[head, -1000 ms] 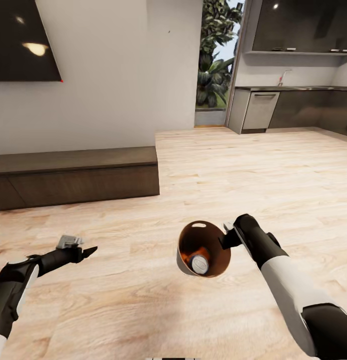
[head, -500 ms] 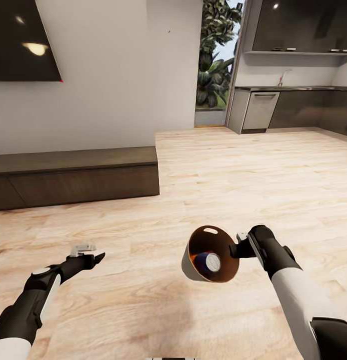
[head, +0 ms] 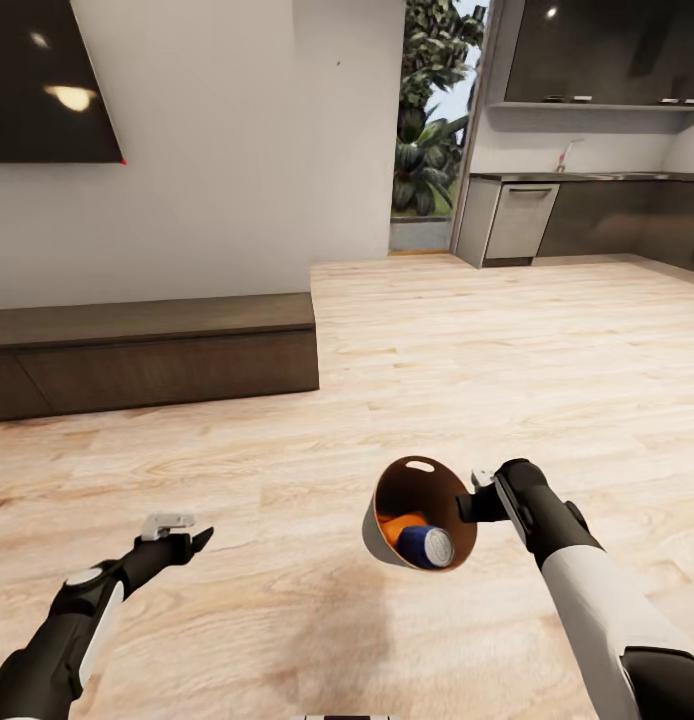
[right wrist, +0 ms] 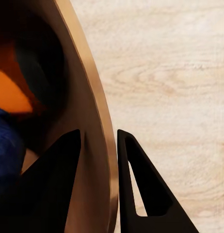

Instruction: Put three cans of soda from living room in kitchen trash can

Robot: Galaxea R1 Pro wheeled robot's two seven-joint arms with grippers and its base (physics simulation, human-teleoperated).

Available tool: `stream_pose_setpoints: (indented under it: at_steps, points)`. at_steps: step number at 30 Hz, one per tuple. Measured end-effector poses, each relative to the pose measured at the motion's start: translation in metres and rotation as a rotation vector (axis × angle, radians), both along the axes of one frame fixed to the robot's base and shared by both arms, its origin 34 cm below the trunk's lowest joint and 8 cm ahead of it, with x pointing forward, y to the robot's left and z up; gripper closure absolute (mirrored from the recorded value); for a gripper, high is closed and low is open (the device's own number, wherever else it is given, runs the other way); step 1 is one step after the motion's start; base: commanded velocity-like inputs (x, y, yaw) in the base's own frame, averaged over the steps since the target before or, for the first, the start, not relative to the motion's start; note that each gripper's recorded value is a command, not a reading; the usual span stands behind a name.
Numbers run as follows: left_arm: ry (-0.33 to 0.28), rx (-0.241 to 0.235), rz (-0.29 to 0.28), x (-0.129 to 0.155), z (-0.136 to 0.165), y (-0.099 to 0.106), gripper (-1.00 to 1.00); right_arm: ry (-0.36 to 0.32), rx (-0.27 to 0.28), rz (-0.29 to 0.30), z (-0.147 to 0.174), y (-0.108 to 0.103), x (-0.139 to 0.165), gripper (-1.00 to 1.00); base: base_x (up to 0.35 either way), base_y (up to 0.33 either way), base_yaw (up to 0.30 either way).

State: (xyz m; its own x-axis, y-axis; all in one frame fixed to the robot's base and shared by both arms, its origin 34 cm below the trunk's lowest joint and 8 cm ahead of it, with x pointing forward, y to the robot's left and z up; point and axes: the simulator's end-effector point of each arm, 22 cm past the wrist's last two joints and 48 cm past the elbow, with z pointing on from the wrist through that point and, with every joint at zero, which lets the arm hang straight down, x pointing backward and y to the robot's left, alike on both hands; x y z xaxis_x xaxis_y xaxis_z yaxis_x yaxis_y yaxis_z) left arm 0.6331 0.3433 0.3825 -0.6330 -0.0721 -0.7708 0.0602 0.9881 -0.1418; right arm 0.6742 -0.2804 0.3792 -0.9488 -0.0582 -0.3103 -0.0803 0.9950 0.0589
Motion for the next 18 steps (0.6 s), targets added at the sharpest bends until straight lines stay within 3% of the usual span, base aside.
stream_pose_setpoints:
  at_steps: [7, 18]
  points:
    - [-0.009, -0.014, 0.000, 0.000, -0.001, -0.008, -1.00, -0.001, -0.007, 0.004, -0.001, 0.001, 0.000, 1.00, 0.000, 0.000, 0.000]
    - [0.039, -0.002, 0.022, -0.006, -0.029, -0.007, -1.00, 0.048, 0.002, 0.002, -0.029, 0.003, -0.008, 1.00, 0.000, 0.000, 0.000]
